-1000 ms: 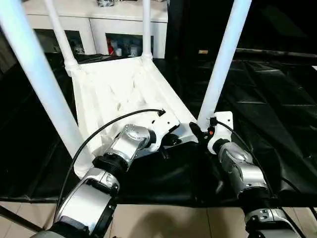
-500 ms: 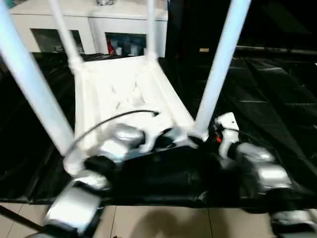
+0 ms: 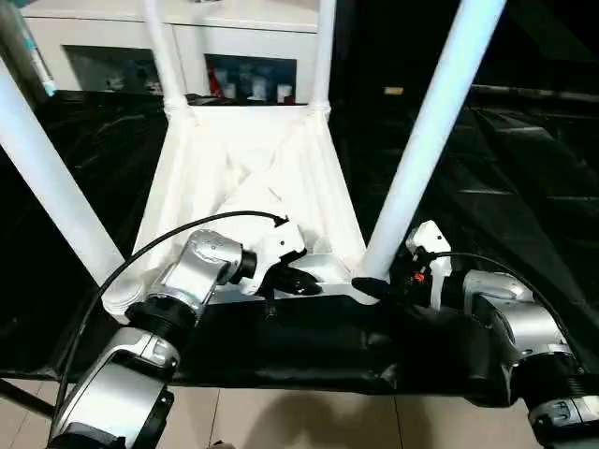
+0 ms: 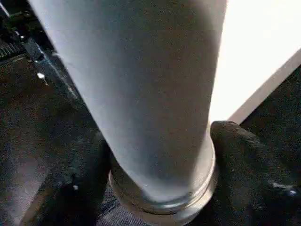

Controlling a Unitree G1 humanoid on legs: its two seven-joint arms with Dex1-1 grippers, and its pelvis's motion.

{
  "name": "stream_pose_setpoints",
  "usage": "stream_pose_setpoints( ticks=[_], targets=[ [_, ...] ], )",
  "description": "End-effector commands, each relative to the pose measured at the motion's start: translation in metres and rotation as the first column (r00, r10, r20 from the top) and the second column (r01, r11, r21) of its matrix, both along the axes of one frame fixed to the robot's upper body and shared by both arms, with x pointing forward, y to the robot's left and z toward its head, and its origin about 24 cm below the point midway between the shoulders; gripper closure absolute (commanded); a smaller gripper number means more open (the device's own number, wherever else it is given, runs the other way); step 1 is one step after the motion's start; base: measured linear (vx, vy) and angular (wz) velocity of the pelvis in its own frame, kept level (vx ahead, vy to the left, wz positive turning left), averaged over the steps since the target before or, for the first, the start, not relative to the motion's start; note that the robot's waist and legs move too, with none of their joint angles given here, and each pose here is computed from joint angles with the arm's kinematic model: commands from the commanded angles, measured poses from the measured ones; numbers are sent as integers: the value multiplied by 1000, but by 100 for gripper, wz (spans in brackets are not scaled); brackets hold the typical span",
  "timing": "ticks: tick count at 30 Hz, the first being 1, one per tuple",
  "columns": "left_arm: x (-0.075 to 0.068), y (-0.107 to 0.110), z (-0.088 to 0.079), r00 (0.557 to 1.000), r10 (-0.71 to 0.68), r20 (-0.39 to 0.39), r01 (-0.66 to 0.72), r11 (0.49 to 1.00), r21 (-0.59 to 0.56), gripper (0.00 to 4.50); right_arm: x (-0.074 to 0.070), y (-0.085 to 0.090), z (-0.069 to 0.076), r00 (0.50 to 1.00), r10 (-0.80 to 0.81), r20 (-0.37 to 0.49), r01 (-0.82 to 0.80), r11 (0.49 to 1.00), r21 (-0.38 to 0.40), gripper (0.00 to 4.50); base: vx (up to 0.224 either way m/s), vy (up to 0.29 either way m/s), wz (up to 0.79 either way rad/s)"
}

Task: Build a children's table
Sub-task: Rotate leg to tighten

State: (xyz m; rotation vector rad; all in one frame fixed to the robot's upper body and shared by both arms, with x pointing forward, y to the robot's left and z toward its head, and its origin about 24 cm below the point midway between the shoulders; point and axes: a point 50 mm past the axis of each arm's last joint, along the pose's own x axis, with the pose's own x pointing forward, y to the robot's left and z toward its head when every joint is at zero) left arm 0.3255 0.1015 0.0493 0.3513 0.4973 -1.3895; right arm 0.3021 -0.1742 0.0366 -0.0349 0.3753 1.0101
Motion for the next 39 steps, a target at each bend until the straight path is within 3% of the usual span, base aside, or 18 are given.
stream_pose_setpoints(
  ticks=[1,7,10,14,19,20,27,31,33,37,39],
  targets=[
    [-14,-10,-15,994,-58,-93,54,997,-50,450,-4,5,-6,999,17,-30,-17,1000,3,149,0,0,0],
    [-3,-22,-18,995,90,-33,-91,996,-19,450,2,8,-20,975,-221,-27,221,975,-5,176,0,0,0],
    [7,-39,-19,973,229,19,-229,973,-15,450,0,22,-33,927,-367,-76,370,929,19,178,0,0,0],
    [8,-49,-17,972,231,35,-230,972,-36,450,-5,37,-37,918,-388,-87,392,919,41,180,0,0,0],
    [4,-51,-14,985,157,66,-153,986,-66,450,-5,45,-28,930,-363,-53,367,923,117,180,0,0,0],
    [3,-52,-13,988,135,77,-129,989,-77,450,-5,44,-25,930,-366,-44,368,921,129,124,0,0,0],
    [0,-56,-4,986,106,126,-83,981,-174,450,-10,18,-7,949,-314,26,308,943,129,77,0,0,0],
    [-1,-49,12,982,116,151,-72,961,-268,450,-23,-18,9,969,-243,46,236,963,131,77,0,0,0],
    [-2,-45,15,981,109,160,-63,961,-268,405,-26,-25,12,970,-238,51,230,965,124,66,0,0,0],
    [-4,-25,33,960,120,253,-62,972,-227,385,-33,-50,19,967,-249,60,243,965,94,66,0,0,0],
    [-6,-8,44,948,140,284,-82,974,-209,351,-37,-59,21,966,-254,55,249,965,77,66,0,0,0]
  ],
)
